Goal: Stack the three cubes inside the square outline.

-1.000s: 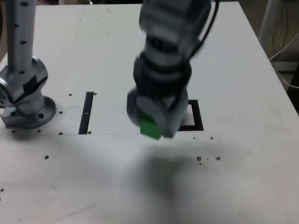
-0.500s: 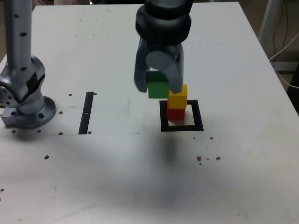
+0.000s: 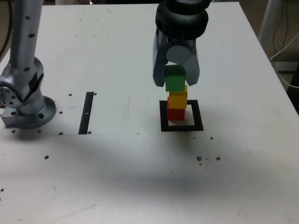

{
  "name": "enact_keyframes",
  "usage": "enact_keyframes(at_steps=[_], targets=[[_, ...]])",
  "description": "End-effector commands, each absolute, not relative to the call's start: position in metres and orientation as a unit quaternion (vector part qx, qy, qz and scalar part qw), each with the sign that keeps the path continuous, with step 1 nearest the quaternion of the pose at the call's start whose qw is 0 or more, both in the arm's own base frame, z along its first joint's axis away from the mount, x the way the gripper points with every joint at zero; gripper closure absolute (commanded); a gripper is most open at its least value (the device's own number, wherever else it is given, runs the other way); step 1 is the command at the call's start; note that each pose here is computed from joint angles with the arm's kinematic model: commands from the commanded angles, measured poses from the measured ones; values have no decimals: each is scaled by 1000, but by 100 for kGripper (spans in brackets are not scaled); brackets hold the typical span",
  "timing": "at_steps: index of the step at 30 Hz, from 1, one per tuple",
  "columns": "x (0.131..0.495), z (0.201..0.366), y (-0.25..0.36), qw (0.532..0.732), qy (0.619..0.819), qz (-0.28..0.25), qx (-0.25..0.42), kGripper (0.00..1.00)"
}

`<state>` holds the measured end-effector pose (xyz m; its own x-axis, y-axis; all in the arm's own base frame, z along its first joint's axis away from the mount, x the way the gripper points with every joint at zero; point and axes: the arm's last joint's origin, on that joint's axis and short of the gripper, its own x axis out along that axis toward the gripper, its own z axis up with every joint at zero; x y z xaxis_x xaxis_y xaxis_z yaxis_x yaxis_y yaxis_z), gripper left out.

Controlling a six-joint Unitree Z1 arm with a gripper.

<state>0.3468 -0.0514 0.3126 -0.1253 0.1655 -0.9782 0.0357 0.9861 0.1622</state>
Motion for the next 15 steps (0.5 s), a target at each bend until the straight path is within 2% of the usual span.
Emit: enact_keyframes(at_steps=[1,15], targets=[[351,309,-50,657,750,50,66,66],[365,292,-41,643,761,55,63,66]])
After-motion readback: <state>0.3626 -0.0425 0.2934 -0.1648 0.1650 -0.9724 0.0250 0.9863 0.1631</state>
